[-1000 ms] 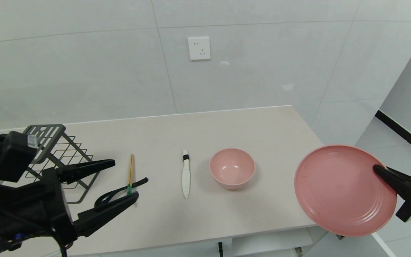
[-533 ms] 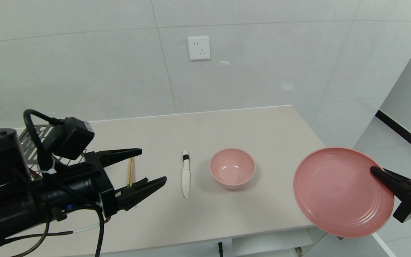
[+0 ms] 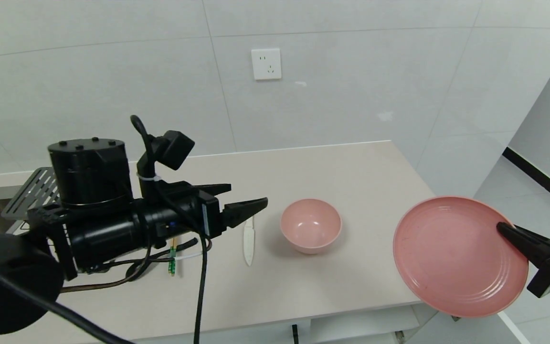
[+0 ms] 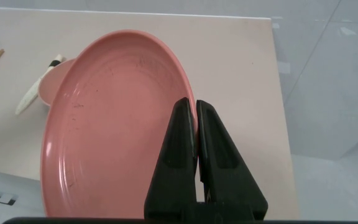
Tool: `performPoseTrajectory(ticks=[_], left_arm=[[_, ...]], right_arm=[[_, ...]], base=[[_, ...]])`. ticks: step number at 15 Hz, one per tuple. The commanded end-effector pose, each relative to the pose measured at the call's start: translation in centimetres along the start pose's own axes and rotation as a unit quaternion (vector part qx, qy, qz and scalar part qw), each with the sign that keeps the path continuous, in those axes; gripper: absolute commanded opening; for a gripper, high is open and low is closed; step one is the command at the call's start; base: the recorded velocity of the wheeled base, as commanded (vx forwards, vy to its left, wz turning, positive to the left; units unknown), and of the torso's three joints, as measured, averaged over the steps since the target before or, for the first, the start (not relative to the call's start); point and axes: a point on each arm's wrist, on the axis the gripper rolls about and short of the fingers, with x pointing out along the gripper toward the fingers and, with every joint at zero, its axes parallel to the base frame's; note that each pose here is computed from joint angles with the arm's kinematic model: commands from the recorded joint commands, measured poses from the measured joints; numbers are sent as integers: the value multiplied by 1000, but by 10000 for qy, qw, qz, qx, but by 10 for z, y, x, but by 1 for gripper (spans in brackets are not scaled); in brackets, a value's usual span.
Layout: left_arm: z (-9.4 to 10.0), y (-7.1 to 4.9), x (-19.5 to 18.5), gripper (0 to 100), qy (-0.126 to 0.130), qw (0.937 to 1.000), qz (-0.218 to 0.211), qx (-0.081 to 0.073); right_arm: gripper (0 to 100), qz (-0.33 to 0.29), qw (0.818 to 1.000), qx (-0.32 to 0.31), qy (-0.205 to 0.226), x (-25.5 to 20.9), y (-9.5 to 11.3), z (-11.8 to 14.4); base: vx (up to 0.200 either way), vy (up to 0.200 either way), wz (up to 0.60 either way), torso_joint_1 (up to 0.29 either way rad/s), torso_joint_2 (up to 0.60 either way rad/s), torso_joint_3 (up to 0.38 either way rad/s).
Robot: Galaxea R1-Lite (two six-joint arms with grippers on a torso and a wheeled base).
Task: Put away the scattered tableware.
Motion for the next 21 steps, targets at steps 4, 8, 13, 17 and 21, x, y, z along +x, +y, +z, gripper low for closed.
performPoseTrajectory(ticks=[4, 8, 13, 17, 21], left_arm=[[-32, 13, 41, 100, 658, 9969, 343, -265], [-46, 22, 63, 100, 953, 9934, 538, -337], [-61, 14, 77, 100, 1161, 9924, 398, -115], [-79, 23, 97, 100, 1089, 9928, 479, 150], [-76, 34, 123, 100, 902, 9934, 700, -84]], right_arm=[[0, -6, 10000, 8, 24, 0, 0, 0], [0, -6, 10000, 9, 32, 0, 0, -1], [0, -6, 10000, 11, 39, 0, 0, -1], [0, -21, 10000, 9, 32, 0, -1, -1], [0, -44, 10000, 9, 32, -1, -1, -1]], base=[[0, 0, 0, 0, 0, 0], [0, 0, 0, 0, 0, 0], [0, 0, 0, 0, 0, 0], [0, 0, 0, 0, 0, 0], [0, 0, 0, 0, 0, 0]])
